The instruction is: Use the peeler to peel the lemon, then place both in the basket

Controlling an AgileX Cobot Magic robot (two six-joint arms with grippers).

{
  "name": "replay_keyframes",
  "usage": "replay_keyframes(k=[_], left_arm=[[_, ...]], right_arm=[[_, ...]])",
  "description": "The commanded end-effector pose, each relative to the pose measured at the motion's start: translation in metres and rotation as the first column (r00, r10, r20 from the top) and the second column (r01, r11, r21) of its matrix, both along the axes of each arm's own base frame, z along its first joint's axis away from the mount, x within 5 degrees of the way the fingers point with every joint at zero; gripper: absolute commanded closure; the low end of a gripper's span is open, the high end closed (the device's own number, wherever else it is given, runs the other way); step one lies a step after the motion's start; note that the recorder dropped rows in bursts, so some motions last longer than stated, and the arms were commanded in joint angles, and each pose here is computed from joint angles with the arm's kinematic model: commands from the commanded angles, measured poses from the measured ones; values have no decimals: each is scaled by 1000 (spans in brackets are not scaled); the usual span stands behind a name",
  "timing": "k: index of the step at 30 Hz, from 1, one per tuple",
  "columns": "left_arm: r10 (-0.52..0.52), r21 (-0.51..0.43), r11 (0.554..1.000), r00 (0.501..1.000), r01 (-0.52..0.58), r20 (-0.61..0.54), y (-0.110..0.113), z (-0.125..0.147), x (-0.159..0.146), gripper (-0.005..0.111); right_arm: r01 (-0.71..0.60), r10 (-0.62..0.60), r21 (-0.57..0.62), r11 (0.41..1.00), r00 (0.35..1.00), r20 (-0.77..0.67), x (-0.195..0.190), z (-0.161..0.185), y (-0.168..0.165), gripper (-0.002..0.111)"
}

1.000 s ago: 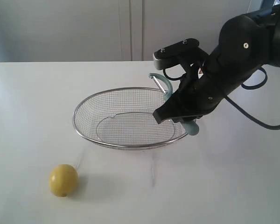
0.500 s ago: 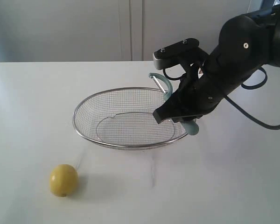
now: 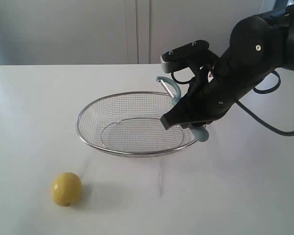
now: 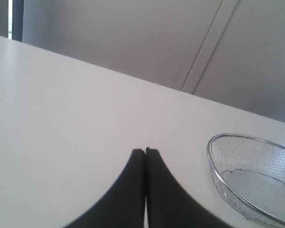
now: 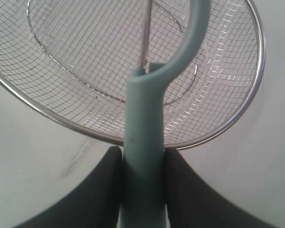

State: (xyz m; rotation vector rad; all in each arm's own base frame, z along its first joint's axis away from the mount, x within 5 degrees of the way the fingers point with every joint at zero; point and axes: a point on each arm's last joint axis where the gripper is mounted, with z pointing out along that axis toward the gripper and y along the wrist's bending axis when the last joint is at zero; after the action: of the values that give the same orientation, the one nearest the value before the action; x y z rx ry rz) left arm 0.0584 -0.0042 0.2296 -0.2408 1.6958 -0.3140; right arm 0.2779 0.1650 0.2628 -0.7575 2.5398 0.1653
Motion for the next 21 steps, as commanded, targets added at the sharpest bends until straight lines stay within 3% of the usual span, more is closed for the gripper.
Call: replay_keyframes(k=[1, 4, 6, 7, 9, 11, 14, 17, 21], left_arm=[[-2, 63, 998, 987, 12, -160, 0, 18, 11, 107], [-31, 152, 985, 951, 81, -308, -3, 33, 21, 107], [-122, 191, 956, 893, 223, -433, -11, 51, 32, 107], [-208, 178, 923, 833, 340, -513, -18, 56, 40, 107], [-384, 83, 864, 755, 497, -532, -35, 69, 51, 107], [-549, 5, 793, 718, 610, -428, -51, 80, 58, 107], [-601, -41, 772, 706, 635, -374, -57, 83, 65, 107], [-643, -63, 721, 632, 691, -432, -67, 74, 72, 107], [-622, -17, 699, 596, 715, -507, -81, 73, 90, 107]], right_arm=[[-3, 3, 6, 1000, 1000, 12, 1, 3, 1, 108], [-3, 3, 6, 1000, 1000, 12, 1, 3, 1, 108], [-3, 3, 6, 1000, 1000, 12, 1, 3, 1, 108], [-3, 3, 6, 1000, 1000, 12, 1, 3, 1, 108], [-3, 3, 6, 1000, 1000, 12, 1, 3, 1, 108], [-3, 3, 6, 1000, 1000, 12, 1, 3, 1, 108], [-3, 3, 6, 1000, 1000, 12, 1, 3, 1, 108], [-3, 3, 6, 1000, 1000, 12, 1, 3, 1, 108], [-3, 3, 6, 1000, 1000, 12, 1, 3, 1, 108]])
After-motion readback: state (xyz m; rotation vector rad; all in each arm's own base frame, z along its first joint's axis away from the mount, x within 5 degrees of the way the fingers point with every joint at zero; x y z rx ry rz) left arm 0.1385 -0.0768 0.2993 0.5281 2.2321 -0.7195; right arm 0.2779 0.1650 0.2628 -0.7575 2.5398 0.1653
